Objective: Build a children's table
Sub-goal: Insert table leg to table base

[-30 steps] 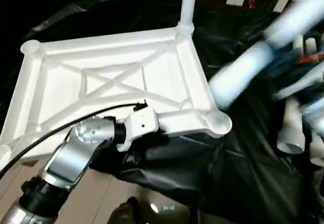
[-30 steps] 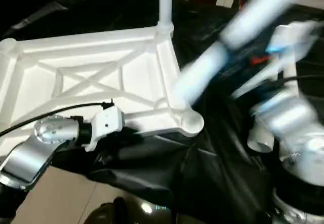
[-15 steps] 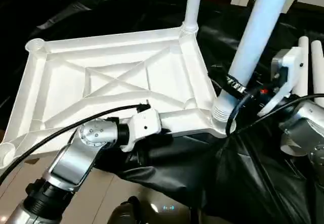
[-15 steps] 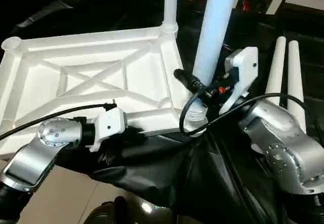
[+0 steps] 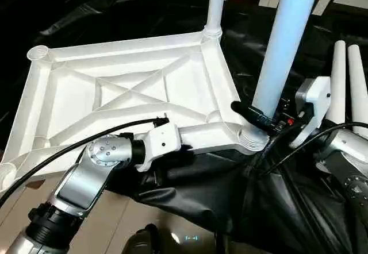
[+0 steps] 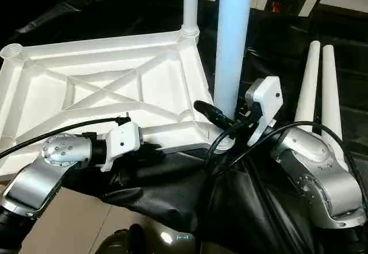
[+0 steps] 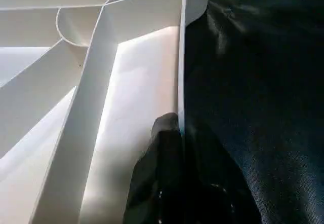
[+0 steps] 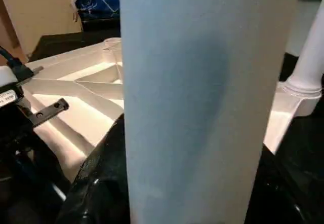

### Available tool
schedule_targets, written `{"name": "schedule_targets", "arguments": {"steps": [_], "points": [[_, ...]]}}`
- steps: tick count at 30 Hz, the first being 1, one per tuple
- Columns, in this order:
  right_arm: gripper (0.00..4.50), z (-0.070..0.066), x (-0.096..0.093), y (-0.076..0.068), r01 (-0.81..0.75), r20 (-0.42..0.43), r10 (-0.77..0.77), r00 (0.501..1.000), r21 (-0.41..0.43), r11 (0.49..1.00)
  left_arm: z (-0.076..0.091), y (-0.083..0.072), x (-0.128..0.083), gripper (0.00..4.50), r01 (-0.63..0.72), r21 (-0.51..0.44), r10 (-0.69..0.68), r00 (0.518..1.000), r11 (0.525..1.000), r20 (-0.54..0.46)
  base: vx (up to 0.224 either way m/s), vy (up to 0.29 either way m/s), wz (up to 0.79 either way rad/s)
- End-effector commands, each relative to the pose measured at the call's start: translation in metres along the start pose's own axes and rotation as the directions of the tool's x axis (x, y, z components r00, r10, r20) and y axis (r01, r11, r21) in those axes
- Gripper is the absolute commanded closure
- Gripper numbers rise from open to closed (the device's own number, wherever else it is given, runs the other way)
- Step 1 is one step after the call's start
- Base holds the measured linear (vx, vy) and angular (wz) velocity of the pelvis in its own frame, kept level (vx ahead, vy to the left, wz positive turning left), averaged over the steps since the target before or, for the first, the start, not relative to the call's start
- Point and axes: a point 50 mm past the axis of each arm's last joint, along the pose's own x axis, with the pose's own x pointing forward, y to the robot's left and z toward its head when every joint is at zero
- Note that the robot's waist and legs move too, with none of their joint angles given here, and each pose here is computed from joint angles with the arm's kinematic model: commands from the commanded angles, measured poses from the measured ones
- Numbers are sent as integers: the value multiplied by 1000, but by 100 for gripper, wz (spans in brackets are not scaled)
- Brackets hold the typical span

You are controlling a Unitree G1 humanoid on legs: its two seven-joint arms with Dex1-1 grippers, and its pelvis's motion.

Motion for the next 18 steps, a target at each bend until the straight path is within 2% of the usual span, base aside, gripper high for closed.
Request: {"name": "schedule_targets", "arguments": {"steps": [1, 10, 18], "points": [[271, -1, 0, 2, -12, 7, 12, 1000, -15, 1000, -16, -12, 8, 450, 22, -86, -23, 1000, 996, -12, 0, 0, 0], [271, -10, 5, 2, -38, 27, 38, 999, -16, 999, -18, -13, 8, 450, 35, -82, -37, 999, 996, -20, 0, 0, 0], [271, -14, 10, 5, -83, 23, 84, 996, -54, 995, -18, -14, 9, 450, 40, -78, -42, 999, 996, -21, 0, 0, 0]]}}
